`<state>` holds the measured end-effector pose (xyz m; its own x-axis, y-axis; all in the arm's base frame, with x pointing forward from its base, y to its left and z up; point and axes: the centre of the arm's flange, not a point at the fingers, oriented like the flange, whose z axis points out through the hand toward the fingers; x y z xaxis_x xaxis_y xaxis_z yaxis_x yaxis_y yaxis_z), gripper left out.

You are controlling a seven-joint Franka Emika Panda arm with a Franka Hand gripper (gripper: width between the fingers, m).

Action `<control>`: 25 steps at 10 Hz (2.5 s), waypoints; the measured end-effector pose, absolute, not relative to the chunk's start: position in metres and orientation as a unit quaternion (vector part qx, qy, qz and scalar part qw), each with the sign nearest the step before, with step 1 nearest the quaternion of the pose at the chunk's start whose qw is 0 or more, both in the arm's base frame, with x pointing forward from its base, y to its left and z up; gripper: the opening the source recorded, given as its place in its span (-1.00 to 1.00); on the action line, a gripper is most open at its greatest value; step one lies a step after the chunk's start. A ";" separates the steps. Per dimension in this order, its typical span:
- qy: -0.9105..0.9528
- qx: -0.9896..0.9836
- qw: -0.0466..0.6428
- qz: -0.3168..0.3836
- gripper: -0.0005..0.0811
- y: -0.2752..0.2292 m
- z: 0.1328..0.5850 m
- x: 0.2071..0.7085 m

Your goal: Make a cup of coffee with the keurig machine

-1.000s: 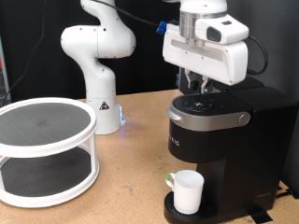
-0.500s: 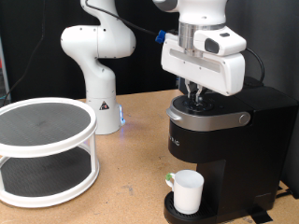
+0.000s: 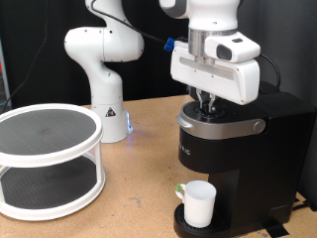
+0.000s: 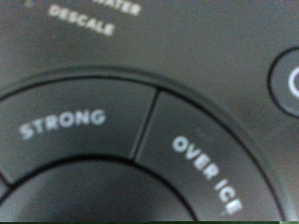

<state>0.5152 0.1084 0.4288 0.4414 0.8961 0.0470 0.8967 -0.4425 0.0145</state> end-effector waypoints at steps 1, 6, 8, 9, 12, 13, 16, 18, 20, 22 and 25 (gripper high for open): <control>-0.532 -0.846 0.008 -0.032 -0.98 0.109 0.429 0.515; -0.545 -0.836 0.018 -0.060 -0.98 0.112 0.429 0.514; -0.546 -0.836 0.016 -0.059 -0.98 0.112 0.428 0.513; -0.546 -0.836 0.010 -0.056 -0.98 0.112 0.428 0.513; -0.536 -0.844 -0.002 -0.027 -0.98 0.116 0.427 0.515; -0.531 -0.847 -0.002 -0.012 -0.98 0.116 0.427 0.517; -0.527 -0.850 0.003 0.019 -0.98 0.117 0.427 0.524; -0.527 -0.849 0.006 0.024 -0.98 0.118 0.427 0.526; -0.527 -0.849 0.007 0.026 -0.98 0.118 0.427 0.526; -0.523 -0.852 0.007 0.024 -0.98 0.118 0.427 0.527; -0.503 -0.864 0.012 -0.026 -0.98 0.114 0.427 0.525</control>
<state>0.5249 0.1138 0.4273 0.4936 0.8678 0.0566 0.8690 -0.4947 0.0062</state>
